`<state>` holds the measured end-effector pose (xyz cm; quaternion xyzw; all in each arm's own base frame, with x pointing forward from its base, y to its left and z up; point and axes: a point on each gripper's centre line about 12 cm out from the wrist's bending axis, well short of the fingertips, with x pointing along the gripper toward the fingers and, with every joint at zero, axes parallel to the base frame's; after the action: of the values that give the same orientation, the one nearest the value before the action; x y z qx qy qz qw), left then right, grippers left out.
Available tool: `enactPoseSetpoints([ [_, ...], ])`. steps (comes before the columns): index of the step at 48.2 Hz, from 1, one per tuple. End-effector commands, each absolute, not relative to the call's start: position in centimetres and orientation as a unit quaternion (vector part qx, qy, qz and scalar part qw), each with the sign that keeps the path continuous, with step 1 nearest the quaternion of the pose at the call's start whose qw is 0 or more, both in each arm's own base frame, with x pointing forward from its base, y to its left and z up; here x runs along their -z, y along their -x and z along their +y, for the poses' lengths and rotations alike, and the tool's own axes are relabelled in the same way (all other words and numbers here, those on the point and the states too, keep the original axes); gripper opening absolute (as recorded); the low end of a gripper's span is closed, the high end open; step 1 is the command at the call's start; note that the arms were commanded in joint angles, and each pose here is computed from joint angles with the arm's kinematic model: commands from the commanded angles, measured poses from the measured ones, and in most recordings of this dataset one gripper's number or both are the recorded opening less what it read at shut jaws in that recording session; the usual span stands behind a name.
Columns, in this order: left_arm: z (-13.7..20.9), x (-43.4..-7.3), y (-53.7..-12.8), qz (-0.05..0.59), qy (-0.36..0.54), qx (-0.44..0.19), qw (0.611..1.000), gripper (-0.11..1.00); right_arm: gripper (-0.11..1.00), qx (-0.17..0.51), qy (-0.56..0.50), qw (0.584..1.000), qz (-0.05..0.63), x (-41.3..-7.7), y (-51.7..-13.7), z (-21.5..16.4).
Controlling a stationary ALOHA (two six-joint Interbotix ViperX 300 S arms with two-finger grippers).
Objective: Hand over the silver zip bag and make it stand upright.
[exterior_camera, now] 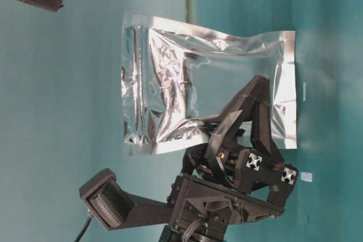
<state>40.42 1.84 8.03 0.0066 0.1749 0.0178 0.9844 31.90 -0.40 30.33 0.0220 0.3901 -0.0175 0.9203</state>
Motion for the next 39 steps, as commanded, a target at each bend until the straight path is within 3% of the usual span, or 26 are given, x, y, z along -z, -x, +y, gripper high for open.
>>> enactPoseSetpoints([
  [1, 1.65, -8.11, -40.35, 0.18, -0.006, -0.016, 0.983, 0.27, 0.86, 0.016, -0.027, 0.928, 0.372, -31.31, -31.76, -0.22],
  [39, 1.54, -8.31, -40.44, 0.179, -0.009, -0.014, 0.984, 0.27, 0.86, 0.014, -0.028, 0.931, 0.364, -31.47, -31.91, -0.1],
])
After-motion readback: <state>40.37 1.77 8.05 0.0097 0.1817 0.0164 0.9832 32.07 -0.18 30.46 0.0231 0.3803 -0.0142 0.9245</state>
